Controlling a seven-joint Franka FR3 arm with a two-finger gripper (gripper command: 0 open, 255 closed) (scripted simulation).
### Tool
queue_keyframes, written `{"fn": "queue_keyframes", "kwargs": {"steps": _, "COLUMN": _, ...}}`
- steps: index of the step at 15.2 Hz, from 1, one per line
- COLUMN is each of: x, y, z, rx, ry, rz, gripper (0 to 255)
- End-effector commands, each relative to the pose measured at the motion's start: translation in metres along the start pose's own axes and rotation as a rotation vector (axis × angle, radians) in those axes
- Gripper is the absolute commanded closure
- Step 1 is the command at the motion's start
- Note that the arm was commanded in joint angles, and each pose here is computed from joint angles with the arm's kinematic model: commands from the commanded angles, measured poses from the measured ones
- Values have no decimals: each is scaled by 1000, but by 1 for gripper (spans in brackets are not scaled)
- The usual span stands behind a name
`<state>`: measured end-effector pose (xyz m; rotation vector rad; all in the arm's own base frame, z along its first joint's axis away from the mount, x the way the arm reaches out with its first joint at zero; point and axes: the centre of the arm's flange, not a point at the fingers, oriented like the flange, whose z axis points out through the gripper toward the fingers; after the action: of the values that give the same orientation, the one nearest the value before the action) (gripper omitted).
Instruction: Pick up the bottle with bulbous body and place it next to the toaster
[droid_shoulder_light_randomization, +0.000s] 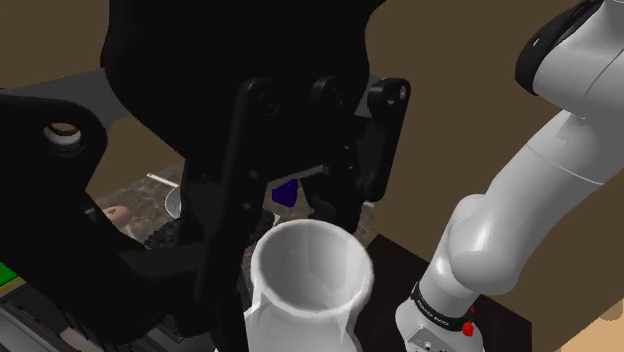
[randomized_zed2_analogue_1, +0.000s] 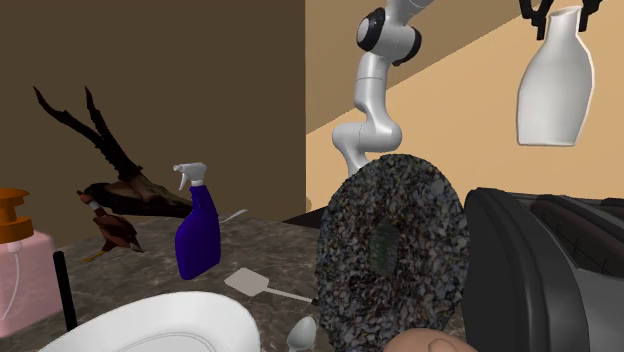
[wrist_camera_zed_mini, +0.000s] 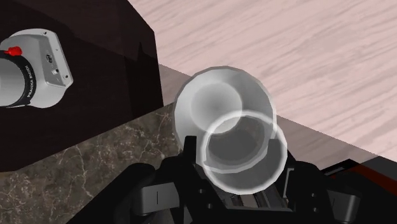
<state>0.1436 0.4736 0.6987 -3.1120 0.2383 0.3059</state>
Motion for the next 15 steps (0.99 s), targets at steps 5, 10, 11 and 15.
{"fn": "queue_keyframes", "kwargs": {"steps": 5, "x": 8, "y": -1, "z": 32, "rx": 1, "ry": 0, "rz": 0, "gripper": 255}}
{"fn": "queue_keyframes", "kwargs": {"steps": 10, "x": 13, "y": -1, "z": 58, "rx": 1, "ry": 0, "rz": 0, "gripper": 255}}
{"fn": "queue_keyframes", "kwargs": {"steps": 11, "x": 14, "y": -1, "z": 63, "rx": 1, "ry": 0, "rz": 0, "gripper": 255}}
{"fn": "queue_keyframes", "kwargs": {"steps": 15, "x": 18, "y": -1, "z": 84, "rx": 1, "ry": 0, "rz": 0, "gripper": 255}}
